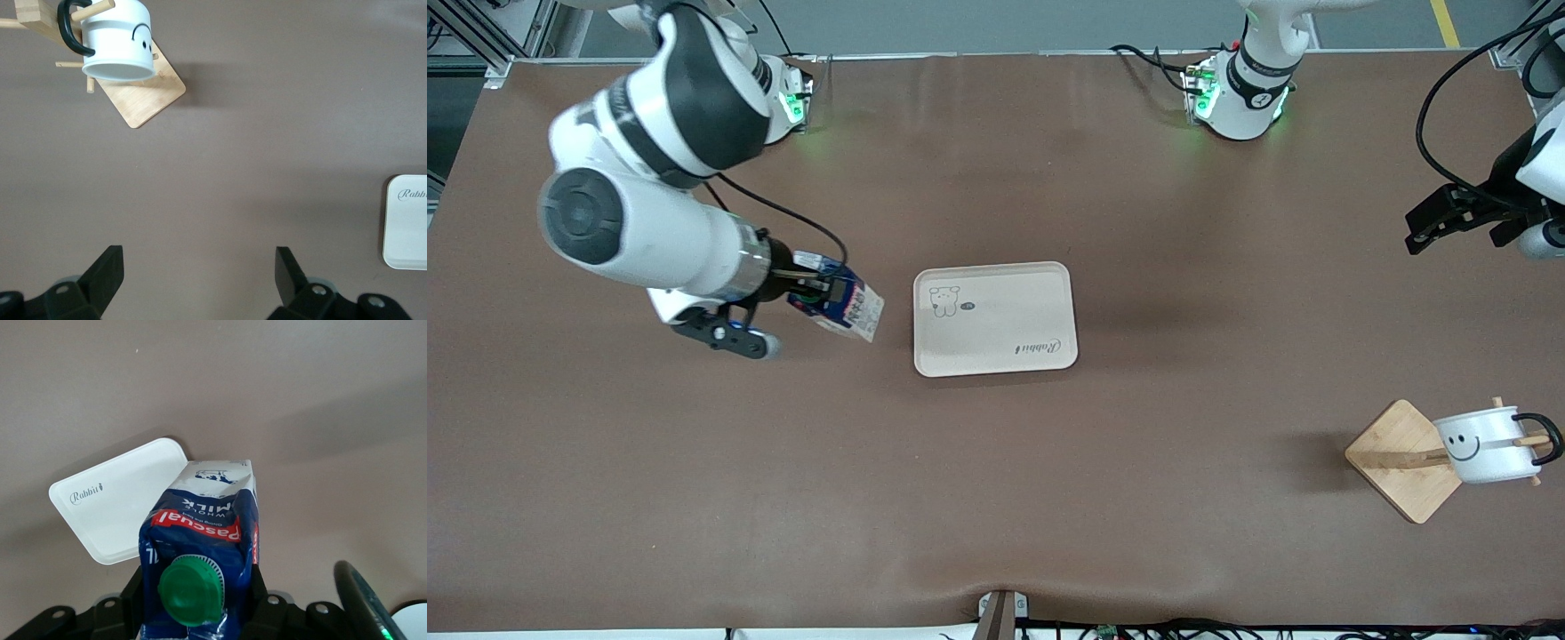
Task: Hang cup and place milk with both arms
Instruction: 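Lift the milk carton with the right gripper and carry it off the tray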
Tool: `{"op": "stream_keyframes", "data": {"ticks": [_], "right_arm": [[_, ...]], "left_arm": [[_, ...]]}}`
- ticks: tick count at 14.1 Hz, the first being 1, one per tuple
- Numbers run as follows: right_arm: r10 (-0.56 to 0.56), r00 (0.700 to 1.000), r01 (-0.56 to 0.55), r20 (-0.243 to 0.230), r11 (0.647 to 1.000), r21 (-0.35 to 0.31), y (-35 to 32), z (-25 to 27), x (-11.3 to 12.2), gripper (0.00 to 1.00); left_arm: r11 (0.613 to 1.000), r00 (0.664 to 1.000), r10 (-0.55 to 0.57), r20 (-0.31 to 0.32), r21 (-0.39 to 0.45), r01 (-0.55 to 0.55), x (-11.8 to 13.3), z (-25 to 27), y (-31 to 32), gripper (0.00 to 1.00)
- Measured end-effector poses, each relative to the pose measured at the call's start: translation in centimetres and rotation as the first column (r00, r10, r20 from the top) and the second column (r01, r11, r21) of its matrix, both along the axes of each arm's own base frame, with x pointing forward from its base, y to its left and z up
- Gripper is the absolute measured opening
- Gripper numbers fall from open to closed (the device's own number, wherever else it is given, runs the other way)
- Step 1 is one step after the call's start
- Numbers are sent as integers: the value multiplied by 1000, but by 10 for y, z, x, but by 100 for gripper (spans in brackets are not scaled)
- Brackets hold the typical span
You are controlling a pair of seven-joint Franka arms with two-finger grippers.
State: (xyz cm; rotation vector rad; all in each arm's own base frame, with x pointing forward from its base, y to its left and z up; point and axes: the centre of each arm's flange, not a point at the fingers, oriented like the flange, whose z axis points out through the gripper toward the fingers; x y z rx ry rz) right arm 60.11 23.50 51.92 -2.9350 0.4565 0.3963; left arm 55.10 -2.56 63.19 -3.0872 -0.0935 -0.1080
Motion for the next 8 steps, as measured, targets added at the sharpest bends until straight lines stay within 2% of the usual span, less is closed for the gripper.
{"op": "stream_keyframes", "data": {"ticks": [1, 4, 5, 8], "right_arm": [[16, 1000, -16, 5, 1000, -2, -17, 8, 1, 62], [63, 997, -59, 47, 994, -88, -71, 30, 0, 62], [88, 995, -83, 48, 992, -93, -94, 30, -1, 62], [150, 989, -149, 11, 987, -62, -181, 0, -2, 62]], "left_arm": [[1000, 1000, 0, 0, 0, 0, 0, 0, 0, 100], [1000, 1000, -2, 1, -1, 2, 0, 1, -1, 100], [1000, 1000, -3, 1, -6, 3, -1, 1, -2, 100], [1000, 1000, -8, 1, -16, 8, -1, 1, -6, 100]]}}
